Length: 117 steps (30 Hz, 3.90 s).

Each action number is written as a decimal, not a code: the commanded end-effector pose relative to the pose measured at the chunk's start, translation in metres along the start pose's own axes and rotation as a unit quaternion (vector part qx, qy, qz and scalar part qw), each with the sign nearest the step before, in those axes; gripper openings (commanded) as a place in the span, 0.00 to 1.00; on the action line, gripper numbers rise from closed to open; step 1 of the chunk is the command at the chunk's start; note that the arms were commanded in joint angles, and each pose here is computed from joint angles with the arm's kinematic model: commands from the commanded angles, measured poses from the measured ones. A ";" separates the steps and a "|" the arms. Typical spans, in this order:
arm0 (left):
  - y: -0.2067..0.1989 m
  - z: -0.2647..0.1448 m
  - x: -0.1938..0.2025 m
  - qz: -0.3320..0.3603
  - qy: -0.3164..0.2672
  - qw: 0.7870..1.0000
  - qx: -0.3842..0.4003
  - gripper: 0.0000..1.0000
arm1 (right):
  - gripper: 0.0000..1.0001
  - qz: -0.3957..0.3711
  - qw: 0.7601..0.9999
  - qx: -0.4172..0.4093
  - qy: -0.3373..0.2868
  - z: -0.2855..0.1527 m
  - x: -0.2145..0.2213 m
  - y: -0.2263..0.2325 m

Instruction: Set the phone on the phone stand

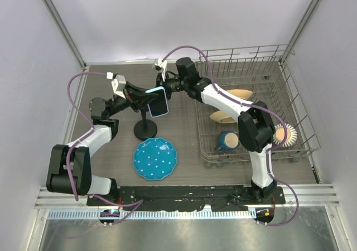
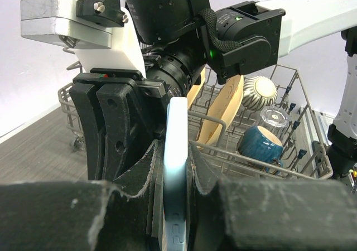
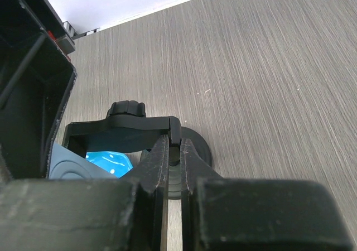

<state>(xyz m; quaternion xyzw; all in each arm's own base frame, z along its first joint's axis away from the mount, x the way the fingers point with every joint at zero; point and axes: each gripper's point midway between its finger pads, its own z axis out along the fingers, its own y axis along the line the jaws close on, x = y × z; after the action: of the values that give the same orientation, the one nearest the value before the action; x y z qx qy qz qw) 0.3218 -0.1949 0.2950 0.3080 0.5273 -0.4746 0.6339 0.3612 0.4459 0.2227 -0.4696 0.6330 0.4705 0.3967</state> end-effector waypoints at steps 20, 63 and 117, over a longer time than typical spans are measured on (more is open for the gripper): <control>0.047 -0.015 -0.037 0.070 -0.057 0.994 -0.067 0.00 | 0.01 0.010 0.996 0.057 -0.062 -0.004 -0.039 -0.012; 0.115 -0.097 0.036 0.132 0.111 0.871 -0.459 0.00 | 0.01 0.033 0.946 0.289 -0.140 0.003 -0.089 0.055; 0.027 -0.029 -0.018 0.078 0.014 0.982 -0.173 0.00 | 0.52 0.012 0.990 0.109 -0.083 -0.084 -0.063 0.023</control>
<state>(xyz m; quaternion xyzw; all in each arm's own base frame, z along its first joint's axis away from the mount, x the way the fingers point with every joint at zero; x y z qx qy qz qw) 0.3519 -0.1425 0.2703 0.2264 0.6333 -0.2610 0.6925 0.3531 0.3845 0.2690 -0.3497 0.7159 0.4036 0.4497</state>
